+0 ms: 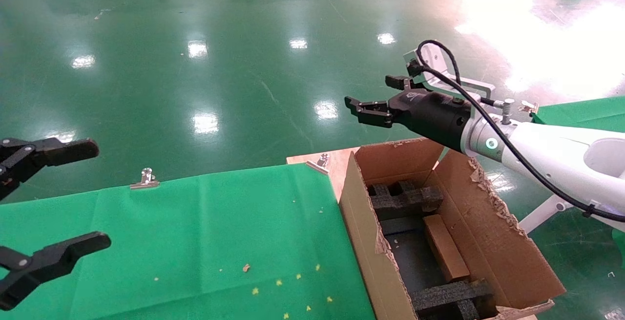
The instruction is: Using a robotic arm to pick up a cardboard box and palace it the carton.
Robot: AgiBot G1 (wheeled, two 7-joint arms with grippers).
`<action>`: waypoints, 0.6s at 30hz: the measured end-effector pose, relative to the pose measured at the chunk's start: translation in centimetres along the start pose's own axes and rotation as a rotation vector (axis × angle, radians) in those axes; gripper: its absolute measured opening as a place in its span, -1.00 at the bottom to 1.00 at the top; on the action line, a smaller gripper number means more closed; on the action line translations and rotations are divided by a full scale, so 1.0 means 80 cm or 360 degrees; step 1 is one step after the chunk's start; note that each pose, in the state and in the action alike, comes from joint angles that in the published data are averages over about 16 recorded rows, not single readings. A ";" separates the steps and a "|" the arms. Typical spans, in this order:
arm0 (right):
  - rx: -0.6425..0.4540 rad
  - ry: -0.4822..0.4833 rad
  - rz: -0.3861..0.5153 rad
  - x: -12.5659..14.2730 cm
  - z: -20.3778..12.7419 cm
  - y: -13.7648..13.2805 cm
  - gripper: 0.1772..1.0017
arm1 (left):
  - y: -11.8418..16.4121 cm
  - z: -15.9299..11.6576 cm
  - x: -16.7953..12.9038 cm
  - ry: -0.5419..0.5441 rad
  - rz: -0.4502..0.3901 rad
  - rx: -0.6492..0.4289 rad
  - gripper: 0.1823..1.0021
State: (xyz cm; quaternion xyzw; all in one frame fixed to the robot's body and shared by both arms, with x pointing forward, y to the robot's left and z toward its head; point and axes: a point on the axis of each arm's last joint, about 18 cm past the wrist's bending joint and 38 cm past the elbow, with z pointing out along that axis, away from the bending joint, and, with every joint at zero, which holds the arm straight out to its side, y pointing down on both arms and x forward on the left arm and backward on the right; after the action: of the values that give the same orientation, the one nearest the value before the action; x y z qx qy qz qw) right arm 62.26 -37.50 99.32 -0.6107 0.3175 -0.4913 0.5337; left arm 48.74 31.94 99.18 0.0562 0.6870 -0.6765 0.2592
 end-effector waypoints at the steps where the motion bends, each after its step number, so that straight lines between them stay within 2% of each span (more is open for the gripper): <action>1: 0.0003 -0.0001 -0.0002 0.000 0.000 0.000 1.00 | 0.000 0.000 0.000 0.0000 0.0000 0.0000 1.00; 11: -0.0115 0.0057 0.0004 0.002 0.012 0.008 1.00 | 0.000 0.000 0.000 0.0000 0.0000 0.0000 1.00; 18: -0.0247 0.0037 0.0023 -0.006 0.022 0.017 1.00 | 0.000 0.000 0.000 0.0000 0.0000 0.0000 1.00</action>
State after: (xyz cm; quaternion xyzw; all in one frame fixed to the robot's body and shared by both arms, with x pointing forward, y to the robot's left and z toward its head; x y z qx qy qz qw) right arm 63.98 -36.78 97.94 -0.6421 0.3652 -0.4686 0.4846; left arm 48.74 31.94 99.19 0.0562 0.6870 -0.6766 0.2592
